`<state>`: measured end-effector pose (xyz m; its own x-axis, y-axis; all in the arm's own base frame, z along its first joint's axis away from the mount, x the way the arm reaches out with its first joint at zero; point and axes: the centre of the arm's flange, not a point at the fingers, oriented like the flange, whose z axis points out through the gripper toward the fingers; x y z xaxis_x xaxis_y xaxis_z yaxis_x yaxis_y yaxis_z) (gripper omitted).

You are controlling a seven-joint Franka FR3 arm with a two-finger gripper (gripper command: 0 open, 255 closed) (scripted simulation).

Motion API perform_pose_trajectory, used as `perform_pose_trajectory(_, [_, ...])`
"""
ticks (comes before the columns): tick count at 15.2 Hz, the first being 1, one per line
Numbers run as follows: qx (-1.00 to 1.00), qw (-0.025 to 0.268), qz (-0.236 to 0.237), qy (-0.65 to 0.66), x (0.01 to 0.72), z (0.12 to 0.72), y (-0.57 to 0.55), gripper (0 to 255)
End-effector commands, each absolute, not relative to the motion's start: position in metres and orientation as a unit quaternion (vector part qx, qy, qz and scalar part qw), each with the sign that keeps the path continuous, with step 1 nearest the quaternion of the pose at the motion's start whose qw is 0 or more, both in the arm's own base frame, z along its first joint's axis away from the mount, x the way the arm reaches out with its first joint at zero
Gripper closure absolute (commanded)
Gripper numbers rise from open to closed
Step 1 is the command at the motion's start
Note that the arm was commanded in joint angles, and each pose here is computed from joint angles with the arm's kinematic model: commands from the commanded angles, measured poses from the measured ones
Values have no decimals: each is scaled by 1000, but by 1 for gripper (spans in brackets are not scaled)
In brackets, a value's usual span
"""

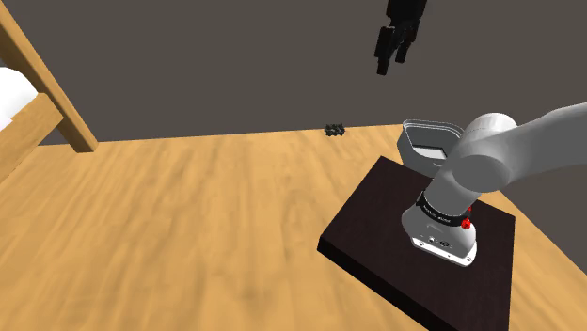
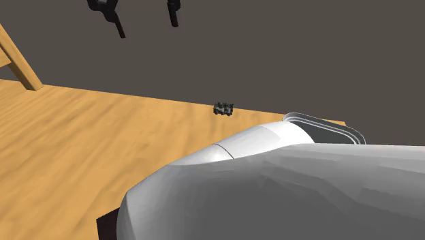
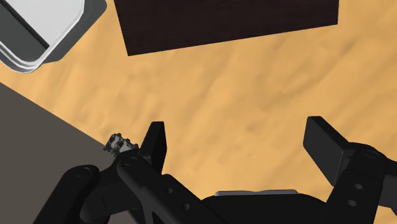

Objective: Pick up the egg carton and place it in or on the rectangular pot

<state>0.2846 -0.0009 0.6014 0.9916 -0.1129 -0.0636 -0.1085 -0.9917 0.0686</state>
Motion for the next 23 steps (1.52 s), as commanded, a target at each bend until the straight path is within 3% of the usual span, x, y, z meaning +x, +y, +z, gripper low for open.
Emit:
perform_pose_trajectory(1, [997, 33, -34, -55, 285, 601, -1, 0])
perform_pose_trajectory(23, [992, 61, 5, -114, 405, 375, -117, 0])
